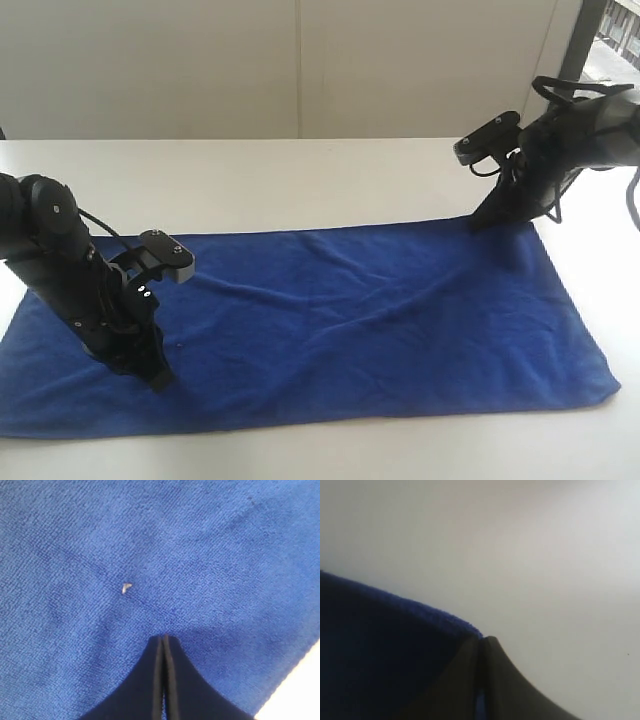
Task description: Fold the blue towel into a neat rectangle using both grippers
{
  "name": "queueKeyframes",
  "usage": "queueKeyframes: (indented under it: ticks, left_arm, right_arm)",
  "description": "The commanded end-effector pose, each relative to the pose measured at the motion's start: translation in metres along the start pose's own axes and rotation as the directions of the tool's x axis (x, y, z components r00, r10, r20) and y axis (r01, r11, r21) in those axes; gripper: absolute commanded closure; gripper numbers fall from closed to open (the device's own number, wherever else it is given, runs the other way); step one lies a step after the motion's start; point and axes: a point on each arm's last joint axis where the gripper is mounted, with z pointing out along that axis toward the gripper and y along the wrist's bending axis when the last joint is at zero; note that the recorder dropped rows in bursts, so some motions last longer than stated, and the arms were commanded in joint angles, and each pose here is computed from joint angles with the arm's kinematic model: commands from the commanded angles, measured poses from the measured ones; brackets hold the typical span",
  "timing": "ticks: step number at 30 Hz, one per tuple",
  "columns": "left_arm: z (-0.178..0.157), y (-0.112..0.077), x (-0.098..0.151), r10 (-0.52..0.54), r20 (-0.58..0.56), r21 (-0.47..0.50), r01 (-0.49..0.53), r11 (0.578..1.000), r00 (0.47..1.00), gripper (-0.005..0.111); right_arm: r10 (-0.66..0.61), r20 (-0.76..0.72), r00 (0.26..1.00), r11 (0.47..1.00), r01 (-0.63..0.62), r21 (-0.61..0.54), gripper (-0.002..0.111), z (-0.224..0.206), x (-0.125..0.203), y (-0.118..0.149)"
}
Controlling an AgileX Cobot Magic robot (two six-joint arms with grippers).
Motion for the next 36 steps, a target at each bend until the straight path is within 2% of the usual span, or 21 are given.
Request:
queueKeyframes:
  ticks: [1, 7, 15, 18, 23, 26, 32, 34, 36]
  left_arm:
    - [0.022, -0.003, 0.016, 0.004, -0.108, 0.047, 0.001, 0.999, 0.994, 0.107]
    - [0.022, -0.003, 0.016, 0.004, -0.108, 0.047, 0.001, 0.999, 0.994, 0.107]
    - [0.022, -0.003, 0.016, 0.004, -0.108, 0.047, 0.001, 0.999, 0.994, 0.107]
    - [0.022, -0.003, 0.016, 0.004, -0.108, 0.047, 0.001, 0.999, 0.994, 0.107]
    - [0.022, -0.003, 0.016, 0.004, -0.108, 0.047, 0.001, 0.999, 0.994, 0.107]
    - [0.022, -0.003, 0.016, 0.004, -0.108, 0.047, 0.001, 0.999, 0.994, 0.107]
    - [0.022, -0.003, 0.016, 0.003, -0.104, 0.043, 0.001, 0.999, 0.995, 0.107]
    - [0.022, -0.003, 0.016, 0.003, -0.104, 0.043, 0.001, 0.999, 0.995, 0.107]
    - [0.022, -0.003, 0.016, 0.003, -0.101, 0.040, 0.001, 0.999, 0.995, 0.107]
  right_arm:
    - [0.003, 0.025, 1.000, 1.000, -0.003, 0.003, 0.105, 0.008, 0.001, -0.003]
    - [0.033, 0.022, 0.999, 0.999, -0.033, 0.009, 0.103, 0.020, 0.006, -0.004]
    - [0.050, 0.031, 0.998, 0.998, -0.051, 0.024, 0.076, 0.022, 0.008, -0.011]
    - [0.055, 0.041, 0.998, 0.997, -0.057, 0.056, 0.072, 0.022, 0.008, -0.016]
    - [0.057, 0.080, 0.995, 0.991, -0.067, 0.118, 0.072, 0.019, 0.001, -0.026]
    - [0.100, 0.090, 0.991, 0.983, -0.112, 0.143, 0.073, 0.011, -0.006, -0.034]
    - [0.145, 0.151, 0.978, 0.979, -0.164, 0.122, 0.074, -0.022, -0.020, -0.041]
    - [0.137, 0.119, 0.983, 0.985, -0.148, 0.087, 0.082, -0.032, -0.021, -0.039]
    - [0.102, 0.064, 0.993, 0.995, -0.102, -0.002, 0.097, -0.035, -0.017, -0.031]
